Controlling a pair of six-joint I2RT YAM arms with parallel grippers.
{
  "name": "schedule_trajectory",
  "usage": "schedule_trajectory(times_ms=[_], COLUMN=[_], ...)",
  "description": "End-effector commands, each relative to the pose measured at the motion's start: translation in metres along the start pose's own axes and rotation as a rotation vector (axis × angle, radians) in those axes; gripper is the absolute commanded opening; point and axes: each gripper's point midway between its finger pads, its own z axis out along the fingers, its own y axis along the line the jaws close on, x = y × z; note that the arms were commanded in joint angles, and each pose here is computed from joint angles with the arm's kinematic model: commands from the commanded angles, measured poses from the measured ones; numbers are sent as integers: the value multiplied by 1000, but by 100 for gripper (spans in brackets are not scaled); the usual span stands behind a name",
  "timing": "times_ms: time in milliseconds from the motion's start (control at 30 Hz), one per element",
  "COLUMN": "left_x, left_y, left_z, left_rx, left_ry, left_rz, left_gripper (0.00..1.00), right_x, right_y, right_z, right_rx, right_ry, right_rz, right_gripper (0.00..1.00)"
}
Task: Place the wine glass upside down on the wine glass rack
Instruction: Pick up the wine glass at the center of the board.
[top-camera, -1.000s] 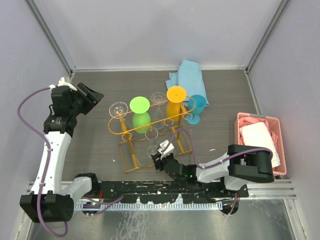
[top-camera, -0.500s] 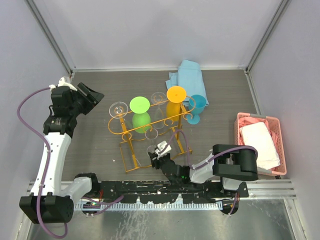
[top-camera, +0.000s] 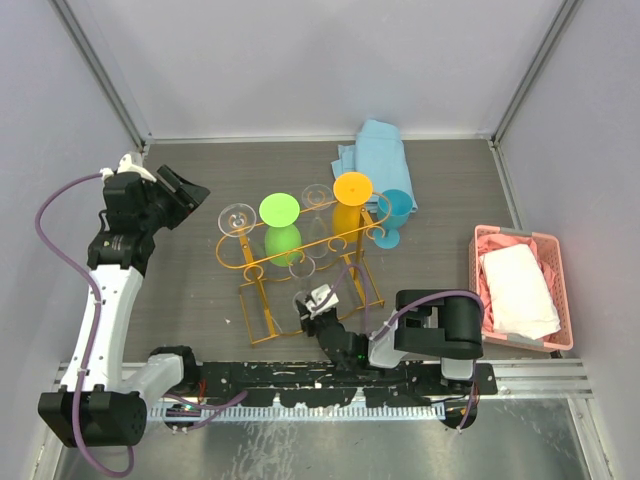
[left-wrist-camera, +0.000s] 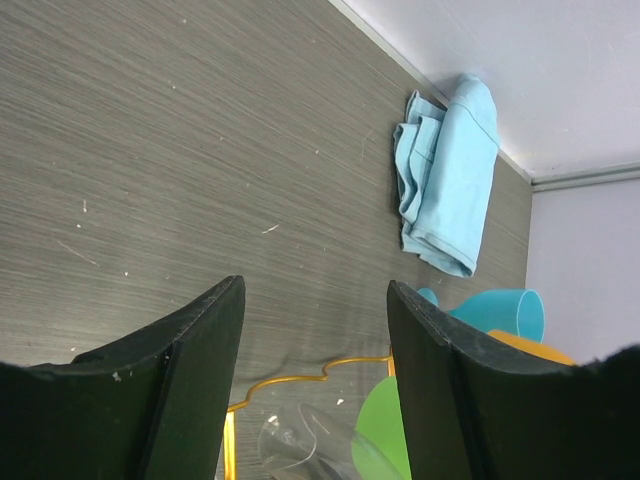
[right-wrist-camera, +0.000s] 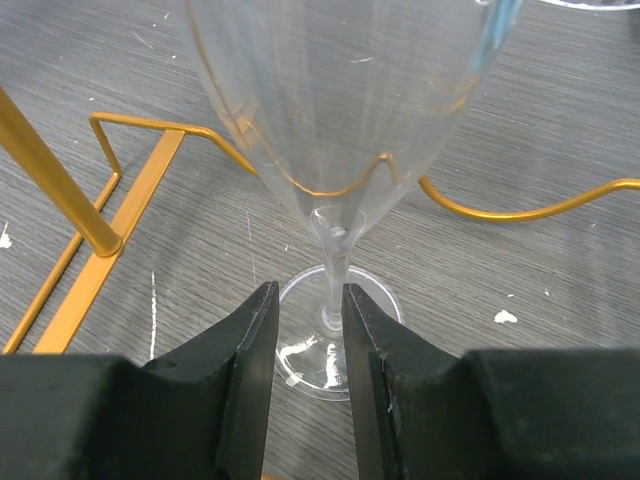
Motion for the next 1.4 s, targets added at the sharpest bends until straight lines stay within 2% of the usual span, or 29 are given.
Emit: schedule_trajectory(times_ms=[0, 567, 767, 1367], left_x=[-18, -15, -15, -13], left_y=[-16, -12, -13, -16], left_z=[-7, -5, -7, -10], left_rx=[51, 40, 45, 52], left_ry=[-76, -74, -77, -81], left_rz=[39, 49, 50, 63], left_gripper=[60, 61, 61, 61], right_x=[-27, -24, -24, -12], right_y=[4, -1, -2, -5], right_z=[6, 6, 7, 11], right_rx=[36, 57, 66, 92], right_ry=[-101, -115, -127, -151], right_rz=[91, 96, 106, 97], right_gripper=[36, 22, 36, 33])
